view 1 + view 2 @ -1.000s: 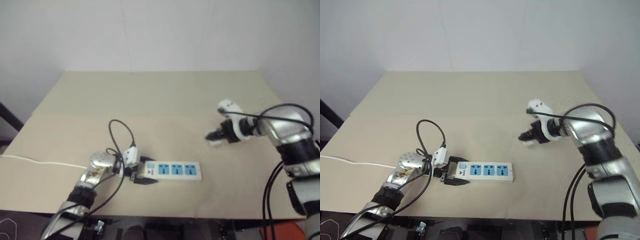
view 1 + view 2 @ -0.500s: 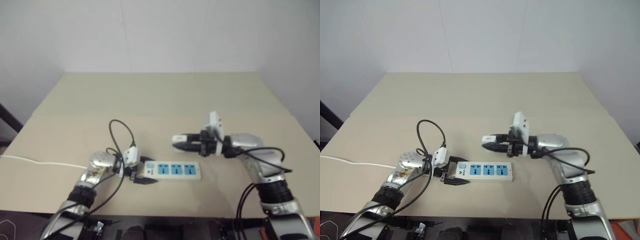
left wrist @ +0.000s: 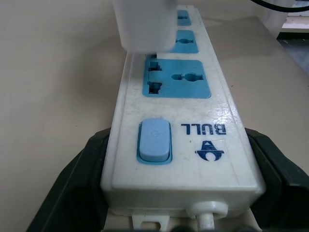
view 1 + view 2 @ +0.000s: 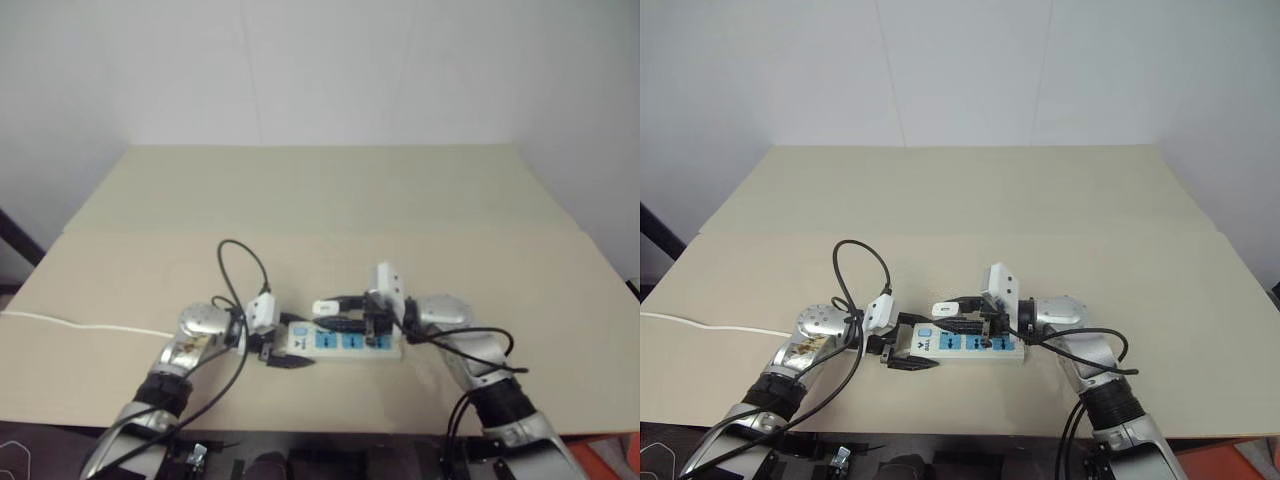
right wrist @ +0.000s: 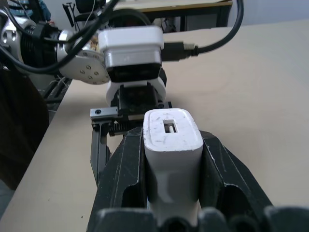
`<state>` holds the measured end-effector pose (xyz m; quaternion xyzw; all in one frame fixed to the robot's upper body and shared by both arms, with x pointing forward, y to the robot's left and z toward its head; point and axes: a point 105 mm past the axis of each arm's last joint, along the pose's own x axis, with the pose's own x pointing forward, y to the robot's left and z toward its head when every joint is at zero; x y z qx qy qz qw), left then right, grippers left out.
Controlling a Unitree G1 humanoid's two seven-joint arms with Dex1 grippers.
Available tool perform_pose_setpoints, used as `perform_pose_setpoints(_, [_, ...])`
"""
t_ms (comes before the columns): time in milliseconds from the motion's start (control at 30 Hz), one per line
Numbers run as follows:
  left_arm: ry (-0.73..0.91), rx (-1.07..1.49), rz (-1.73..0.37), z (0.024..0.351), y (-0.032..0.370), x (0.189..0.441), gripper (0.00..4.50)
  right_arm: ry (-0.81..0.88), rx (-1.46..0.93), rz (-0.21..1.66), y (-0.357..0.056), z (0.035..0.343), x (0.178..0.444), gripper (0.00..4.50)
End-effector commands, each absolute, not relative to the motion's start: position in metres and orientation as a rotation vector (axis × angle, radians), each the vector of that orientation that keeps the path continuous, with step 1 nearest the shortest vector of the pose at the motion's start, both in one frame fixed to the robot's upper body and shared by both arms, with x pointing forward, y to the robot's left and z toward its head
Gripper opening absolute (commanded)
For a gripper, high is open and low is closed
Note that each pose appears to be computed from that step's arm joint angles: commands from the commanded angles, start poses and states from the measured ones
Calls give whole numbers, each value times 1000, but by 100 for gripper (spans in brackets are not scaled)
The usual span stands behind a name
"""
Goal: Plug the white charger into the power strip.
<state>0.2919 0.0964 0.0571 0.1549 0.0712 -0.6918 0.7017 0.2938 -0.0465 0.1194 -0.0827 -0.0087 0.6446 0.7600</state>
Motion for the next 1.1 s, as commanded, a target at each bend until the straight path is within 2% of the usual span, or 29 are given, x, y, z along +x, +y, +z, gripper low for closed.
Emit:
perform_pose_setpoints(33, [237,353,-1566,42,97,283,332,-43,-199,1384,-45,124,295,110])
perform_pose_setpoints(533, [252,360,-1580,42,100,282,332,-14,-204,1391,-47,122,291,110])
perform_pose_setpoints(1100, [267,361,-1592,41,100,279,332,-29,-144,1390,-29,120,288,110])
